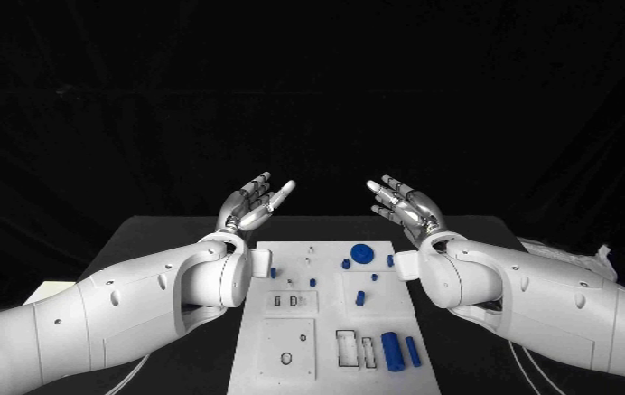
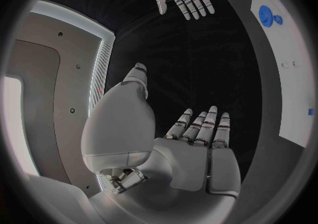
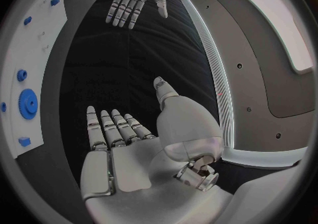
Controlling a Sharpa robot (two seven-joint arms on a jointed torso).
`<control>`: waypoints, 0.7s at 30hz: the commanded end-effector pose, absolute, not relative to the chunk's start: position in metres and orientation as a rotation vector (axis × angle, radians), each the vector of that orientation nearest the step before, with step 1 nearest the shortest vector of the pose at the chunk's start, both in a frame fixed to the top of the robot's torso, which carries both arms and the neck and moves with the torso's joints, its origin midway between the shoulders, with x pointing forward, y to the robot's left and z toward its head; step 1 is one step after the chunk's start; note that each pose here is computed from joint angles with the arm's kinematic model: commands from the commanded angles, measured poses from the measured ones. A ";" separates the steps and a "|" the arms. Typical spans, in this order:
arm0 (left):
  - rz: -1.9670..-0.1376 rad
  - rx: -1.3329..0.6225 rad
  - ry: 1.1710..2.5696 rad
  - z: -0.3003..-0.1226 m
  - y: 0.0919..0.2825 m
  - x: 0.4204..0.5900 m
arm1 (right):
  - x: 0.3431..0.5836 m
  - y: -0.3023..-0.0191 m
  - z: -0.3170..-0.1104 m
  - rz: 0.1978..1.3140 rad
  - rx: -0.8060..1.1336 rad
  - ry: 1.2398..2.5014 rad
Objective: Assemble the parts on the task board
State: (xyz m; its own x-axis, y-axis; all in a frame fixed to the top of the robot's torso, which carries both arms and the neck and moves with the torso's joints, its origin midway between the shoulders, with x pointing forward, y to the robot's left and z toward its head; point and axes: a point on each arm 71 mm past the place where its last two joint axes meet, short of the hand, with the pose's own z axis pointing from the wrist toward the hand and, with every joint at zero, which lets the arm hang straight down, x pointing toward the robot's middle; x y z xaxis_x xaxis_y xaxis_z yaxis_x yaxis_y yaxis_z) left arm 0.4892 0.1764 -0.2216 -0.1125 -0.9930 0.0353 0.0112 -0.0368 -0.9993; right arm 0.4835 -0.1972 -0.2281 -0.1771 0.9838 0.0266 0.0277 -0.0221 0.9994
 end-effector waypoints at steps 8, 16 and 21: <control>-1.391 -1.139 1.284 -0.220 0.171 0.489 | 0.485 -0.184 -0.230 1.511 1.019 1.559; -1.464 -1.158 1.281 -0.216 0.189 0.484 | 0.497 -0.218 -0.221 1.270 0.693 1.441; -1.490 -1.159 1.292 -0.212 0.195 0.477 | 0.498 -0.220 -0.215 1.200 0.540 1.455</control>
